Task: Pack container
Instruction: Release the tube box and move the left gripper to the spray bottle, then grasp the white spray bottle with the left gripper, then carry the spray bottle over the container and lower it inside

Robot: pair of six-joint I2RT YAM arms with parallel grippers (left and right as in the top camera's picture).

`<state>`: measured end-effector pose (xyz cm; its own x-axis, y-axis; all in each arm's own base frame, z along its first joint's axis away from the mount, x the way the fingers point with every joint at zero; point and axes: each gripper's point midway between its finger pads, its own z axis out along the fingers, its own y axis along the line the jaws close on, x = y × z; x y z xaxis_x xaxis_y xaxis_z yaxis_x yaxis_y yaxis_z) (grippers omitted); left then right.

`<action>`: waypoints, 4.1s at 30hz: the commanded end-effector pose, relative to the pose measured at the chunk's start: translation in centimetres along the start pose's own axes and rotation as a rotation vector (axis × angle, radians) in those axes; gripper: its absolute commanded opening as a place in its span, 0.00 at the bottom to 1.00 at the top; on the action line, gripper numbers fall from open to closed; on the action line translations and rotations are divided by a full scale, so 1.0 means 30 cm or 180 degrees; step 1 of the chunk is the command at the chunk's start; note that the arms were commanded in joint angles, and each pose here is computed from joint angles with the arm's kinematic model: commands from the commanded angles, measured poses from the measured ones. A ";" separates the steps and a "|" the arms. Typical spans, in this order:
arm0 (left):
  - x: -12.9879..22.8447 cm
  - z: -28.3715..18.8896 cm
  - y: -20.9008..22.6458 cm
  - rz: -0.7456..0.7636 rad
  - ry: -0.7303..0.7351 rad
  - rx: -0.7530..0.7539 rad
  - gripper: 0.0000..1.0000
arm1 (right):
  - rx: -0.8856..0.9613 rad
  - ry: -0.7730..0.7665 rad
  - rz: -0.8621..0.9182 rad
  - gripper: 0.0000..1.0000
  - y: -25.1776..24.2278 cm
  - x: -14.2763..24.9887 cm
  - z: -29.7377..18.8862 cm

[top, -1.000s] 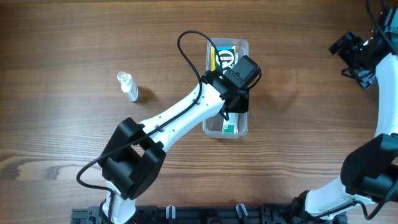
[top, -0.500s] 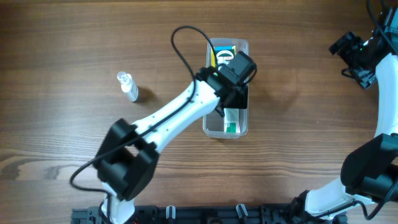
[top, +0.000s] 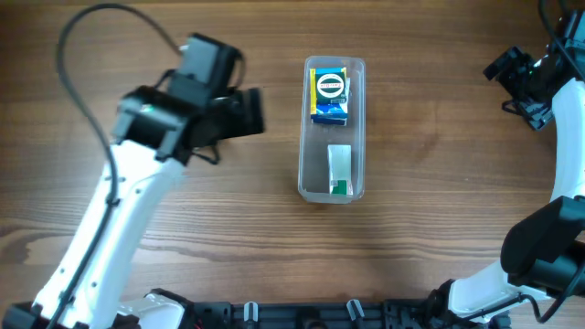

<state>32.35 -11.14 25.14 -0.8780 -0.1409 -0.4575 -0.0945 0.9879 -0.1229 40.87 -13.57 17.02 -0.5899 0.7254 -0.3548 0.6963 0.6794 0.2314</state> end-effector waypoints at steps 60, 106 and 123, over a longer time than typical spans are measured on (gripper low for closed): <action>-0.011 0.599 0.378 0.0380 0.1206 -0.0345 0.79 | 0.0035 0.0026 0.0027 1.00 -0.005 0.005 0.019; 0.000 0.597 0.378 0.0379 0.1251 -0.0348 0.26 | 0.0035 0.0026 0.0027 1.00 -0.005 0.005 0.019; -0.081 0.392 0.242 0.0360 0.0945 -0.0002 0.24 | 0.0035 0.0026 0.0027 1.00 -0.005 0.005 0.019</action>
<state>38.34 -2.30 9.69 -0.9987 -0.0036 -0.0509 -0.0026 0.9998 -0.0202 40.87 -13.57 17.02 -0.5899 0.7254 -0.3548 0.6963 0.6794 0.2314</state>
